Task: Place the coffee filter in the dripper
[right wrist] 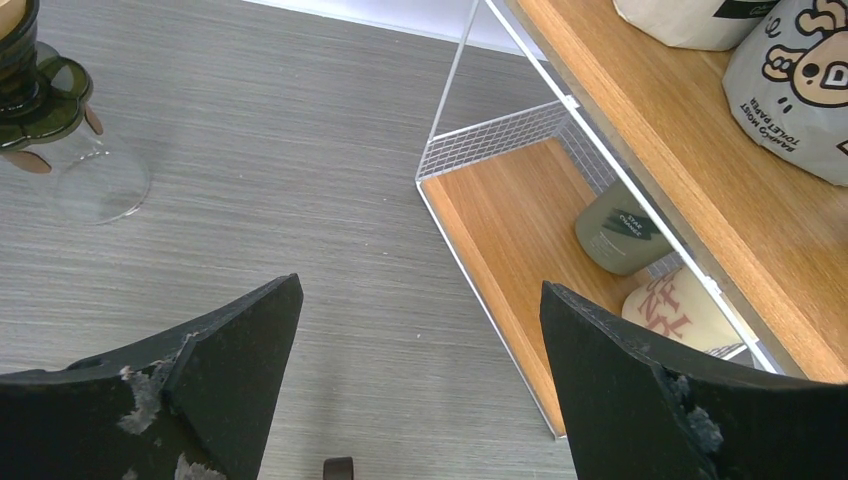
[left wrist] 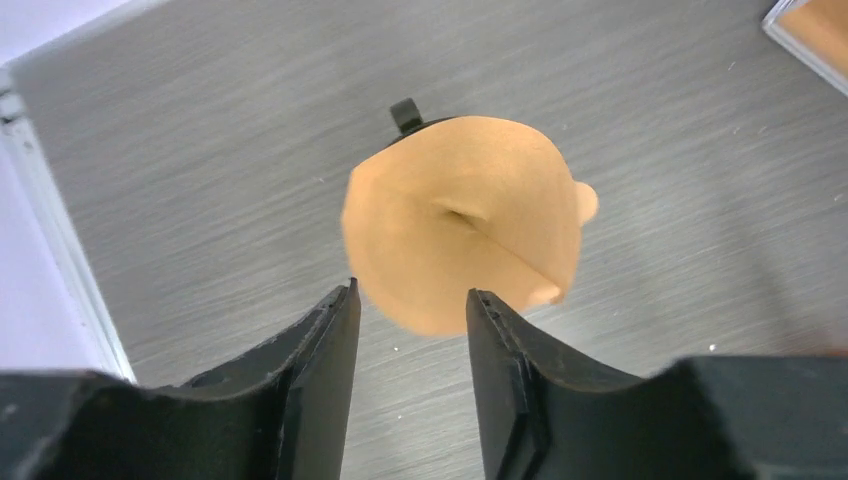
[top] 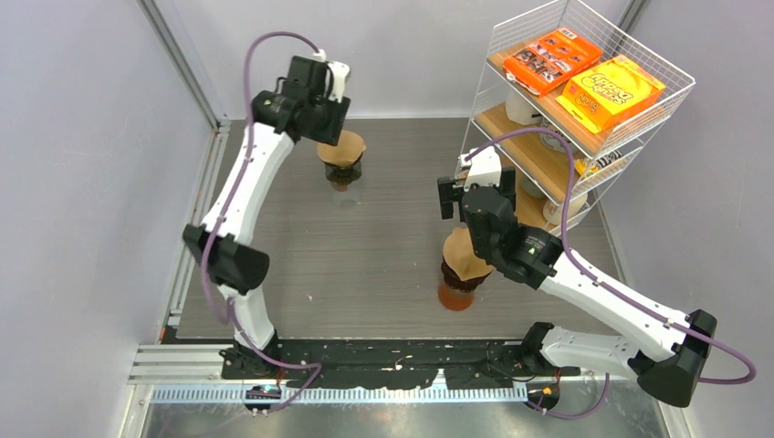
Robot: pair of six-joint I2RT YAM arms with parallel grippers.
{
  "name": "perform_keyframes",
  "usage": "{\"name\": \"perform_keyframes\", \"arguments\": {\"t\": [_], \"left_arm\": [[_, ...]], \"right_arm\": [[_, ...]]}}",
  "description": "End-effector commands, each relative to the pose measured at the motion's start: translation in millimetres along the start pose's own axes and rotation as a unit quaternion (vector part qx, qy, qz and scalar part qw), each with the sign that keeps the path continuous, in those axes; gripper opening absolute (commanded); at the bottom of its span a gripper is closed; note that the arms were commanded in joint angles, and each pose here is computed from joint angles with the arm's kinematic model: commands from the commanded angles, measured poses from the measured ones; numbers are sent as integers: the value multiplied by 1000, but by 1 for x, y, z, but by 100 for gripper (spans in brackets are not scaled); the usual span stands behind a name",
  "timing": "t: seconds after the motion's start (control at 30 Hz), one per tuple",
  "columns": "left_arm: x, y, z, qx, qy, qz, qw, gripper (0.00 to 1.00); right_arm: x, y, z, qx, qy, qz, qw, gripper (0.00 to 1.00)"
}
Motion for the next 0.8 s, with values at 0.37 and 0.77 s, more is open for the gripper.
{"name": "perform_keyframes", "arguments": {"t": [0.37, 0.77], "left_arm": [[93, 166, 52, -140, 248, -345, 894, 100], [189, 157, 68, -149, 392, -416, 807, 100]], "right_arm": [[9, 0, -33, 84, -84, -16, 993, 95], [27, -5, -48, 61, -154, -20, 986, 95]]}}
Point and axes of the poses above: each gripper's point midway between its finger pads, its own y axis back along the fingers, its own z axis along the line the jaws close on, x = y × z, the point moved 9 cm from there along y, back along the fingers, and after that the axes turned 11 degrees about y, right-handed, at the moved point
